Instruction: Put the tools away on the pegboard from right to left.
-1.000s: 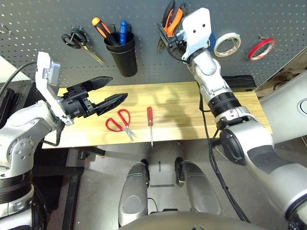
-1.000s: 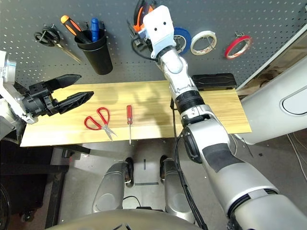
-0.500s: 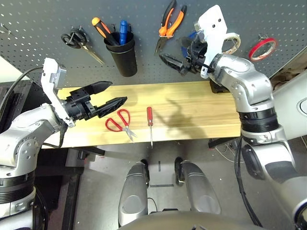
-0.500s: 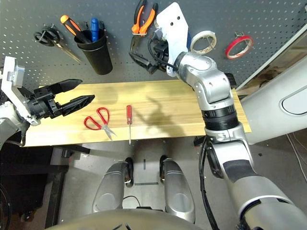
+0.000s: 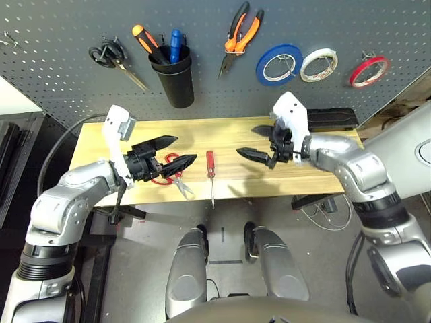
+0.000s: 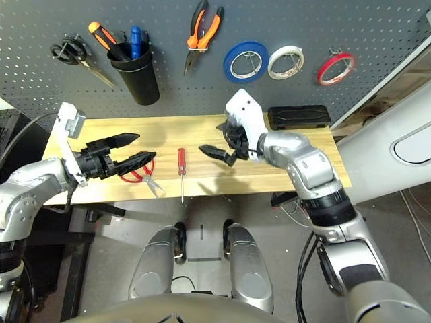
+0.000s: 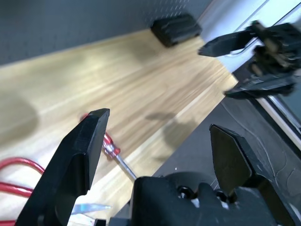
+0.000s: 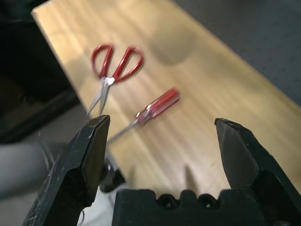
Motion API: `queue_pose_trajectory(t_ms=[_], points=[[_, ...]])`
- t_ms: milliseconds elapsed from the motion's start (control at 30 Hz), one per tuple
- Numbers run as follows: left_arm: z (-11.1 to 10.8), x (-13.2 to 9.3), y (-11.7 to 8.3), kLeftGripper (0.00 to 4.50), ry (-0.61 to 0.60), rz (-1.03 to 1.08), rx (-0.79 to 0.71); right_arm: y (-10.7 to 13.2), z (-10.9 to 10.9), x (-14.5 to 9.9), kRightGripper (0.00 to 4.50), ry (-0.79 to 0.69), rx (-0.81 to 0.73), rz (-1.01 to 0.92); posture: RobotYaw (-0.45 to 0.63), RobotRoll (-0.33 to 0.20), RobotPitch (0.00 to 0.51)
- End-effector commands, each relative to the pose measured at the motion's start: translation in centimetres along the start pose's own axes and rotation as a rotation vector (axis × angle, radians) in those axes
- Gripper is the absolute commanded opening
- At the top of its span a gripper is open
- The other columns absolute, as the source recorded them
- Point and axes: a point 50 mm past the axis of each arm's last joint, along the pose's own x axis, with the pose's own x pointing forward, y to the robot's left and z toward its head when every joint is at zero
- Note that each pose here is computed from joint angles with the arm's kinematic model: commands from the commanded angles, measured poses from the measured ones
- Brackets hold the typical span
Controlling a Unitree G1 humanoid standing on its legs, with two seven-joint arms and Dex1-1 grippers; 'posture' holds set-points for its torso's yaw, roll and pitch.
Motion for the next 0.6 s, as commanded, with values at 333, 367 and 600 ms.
queue_pose_trajectory(t_ms=[333,367,600], points=[[-3.9,6.7,-1.7,4.5,0.221,0.046,-0.084,0.0,-1.7,-3.4,4.47,-0.052,-0.137,0.117,-0.01,0.0,0.202],[-4.2,7.2,-1.5,4.5,0.233,0.064,-0.087,0.0,-2.1,-3.6,4.47,-0.043,-0.135,0.119,-0.02,0.0,0.205],[-5.8,9.7,-0.3,4.5,0.29,0.187,-0.073,-0.1,-4.4,-4.9,4.47,0.02,-0.133,0.11,-0.05,0.0,0.219]])
